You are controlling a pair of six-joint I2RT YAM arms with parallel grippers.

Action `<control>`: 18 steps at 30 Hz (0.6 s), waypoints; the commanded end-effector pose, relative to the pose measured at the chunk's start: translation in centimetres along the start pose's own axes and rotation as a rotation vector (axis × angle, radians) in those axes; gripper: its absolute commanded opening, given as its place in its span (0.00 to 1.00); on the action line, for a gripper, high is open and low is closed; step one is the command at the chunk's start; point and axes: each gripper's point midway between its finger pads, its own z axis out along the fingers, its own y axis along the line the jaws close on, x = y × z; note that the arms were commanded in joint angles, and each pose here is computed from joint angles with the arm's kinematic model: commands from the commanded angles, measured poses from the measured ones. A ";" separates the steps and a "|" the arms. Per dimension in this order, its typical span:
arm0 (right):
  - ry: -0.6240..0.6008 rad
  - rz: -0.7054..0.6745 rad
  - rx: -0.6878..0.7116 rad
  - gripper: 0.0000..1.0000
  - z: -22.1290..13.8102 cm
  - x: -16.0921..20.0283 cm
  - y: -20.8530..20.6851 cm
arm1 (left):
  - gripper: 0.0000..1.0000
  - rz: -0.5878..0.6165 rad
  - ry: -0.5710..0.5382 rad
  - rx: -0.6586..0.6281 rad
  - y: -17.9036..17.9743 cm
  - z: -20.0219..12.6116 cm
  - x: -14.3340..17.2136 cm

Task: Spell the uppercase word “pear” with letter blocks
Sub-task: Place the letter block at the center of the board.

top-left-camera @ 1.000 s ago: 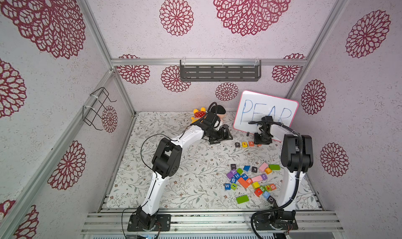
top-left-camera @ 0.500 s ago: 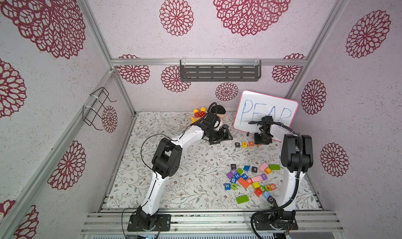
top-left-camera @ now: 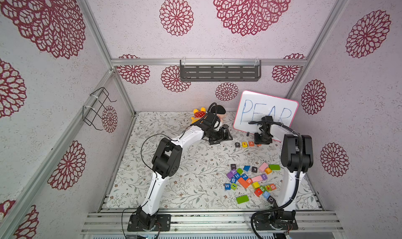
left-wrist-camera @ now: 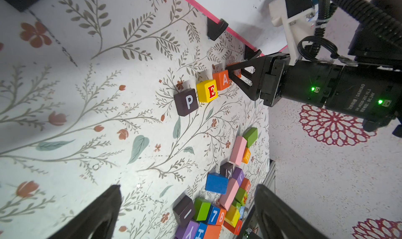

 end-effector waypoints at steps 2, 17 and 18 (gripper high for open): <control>-0.123 0.009 0.018 0.52 -4.0 -2.3 -0.3 | 0.98 0.025 -0.054 0.033 -1.9 -2.5 -0.1; -0.817 0.077 0.244 0.79 -11.6 4.5 -1.3 | 0.98 0.086 -0.344 -0.213 6.1 -10.8 5.7; -0.892 0.056 0.249 0.80 -12.4 5.3 -1.1 | 0.98 0.081 -0.360 -0.221 6.9 -11.1 6.2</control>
